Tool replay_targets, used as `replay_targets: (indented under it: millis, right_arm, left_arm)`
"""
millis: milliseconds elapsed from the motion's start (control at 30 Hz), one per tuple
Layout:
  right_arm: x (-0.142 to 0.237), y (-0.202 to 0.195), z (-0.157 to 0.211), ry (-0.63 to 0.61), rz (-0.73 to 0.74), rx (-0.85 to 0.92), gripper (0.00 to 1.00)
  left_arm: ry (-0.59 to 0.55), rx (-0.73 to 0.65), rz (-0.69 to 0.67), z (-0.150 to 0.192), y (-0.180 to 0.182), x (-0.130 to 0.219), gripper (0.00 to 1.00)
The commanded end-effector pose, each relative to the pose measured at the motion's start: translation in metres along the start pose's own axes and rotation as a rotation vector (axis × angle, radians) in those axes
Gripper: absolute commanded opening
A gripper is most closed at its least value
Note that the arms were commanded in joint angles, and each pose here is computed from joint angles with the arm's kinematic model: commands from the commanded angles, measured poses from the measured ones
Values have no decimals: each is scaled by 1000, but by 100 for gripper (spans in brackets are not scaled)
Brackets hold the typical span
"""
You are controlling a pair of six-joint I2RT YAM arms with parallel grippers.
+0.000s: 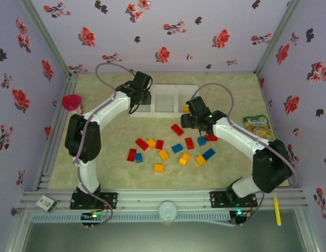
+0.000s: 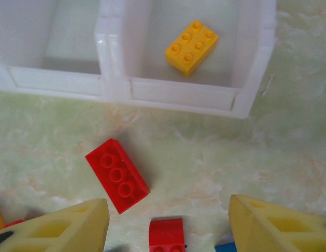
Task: Sort the legos into containers by color
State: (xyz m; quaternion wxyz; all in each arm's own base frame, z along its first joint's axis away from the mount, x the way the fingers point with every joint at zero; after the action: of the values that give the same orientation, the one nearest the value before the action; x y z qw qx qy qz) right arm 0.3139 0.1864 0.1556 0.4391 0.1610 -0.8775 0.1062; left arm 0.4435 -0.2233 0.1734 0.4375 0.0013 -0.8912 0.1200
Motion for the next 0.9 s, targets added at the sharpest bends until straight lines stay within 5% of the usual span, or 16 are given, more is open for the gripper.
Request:
replay_targets:
  millis: [0,200,467,867]
  right_arm:
    - [3,9,5,-8,-11,19,62]
    - [0,17,24,40,-1,43,62]
    - [4,-3,51,110,104,12,63]
    - [14,-29,84,210,179,-44,67]
  left_arm:
    - [-44,-6,-17,-23,7,-14,15]
    - [-28,-11,-9,-33,10,-27,32]
    - [-51,-31,96,-39,-4,9,58]
    - [-102,-72,191,-16,-7,89,67]
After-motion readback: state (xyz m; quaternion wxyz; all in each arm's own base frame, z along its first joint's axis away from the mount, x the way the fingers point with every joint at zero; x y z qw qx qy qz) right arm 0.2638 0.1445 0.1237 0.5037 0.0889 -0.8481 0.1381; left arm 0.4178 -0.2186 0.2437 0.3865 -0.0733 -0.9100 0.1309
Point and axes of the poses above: each hand's point on the last joint's axis, 136 mm out from that joint toward the fingers, its own x axis back along the fingers, its own y axis along the line the jaws close on, z = x × y, the point moved 3 cm from there along x, back along the fingers, and after that the axes turned 15 degrees about x, right-handed, at the moved point
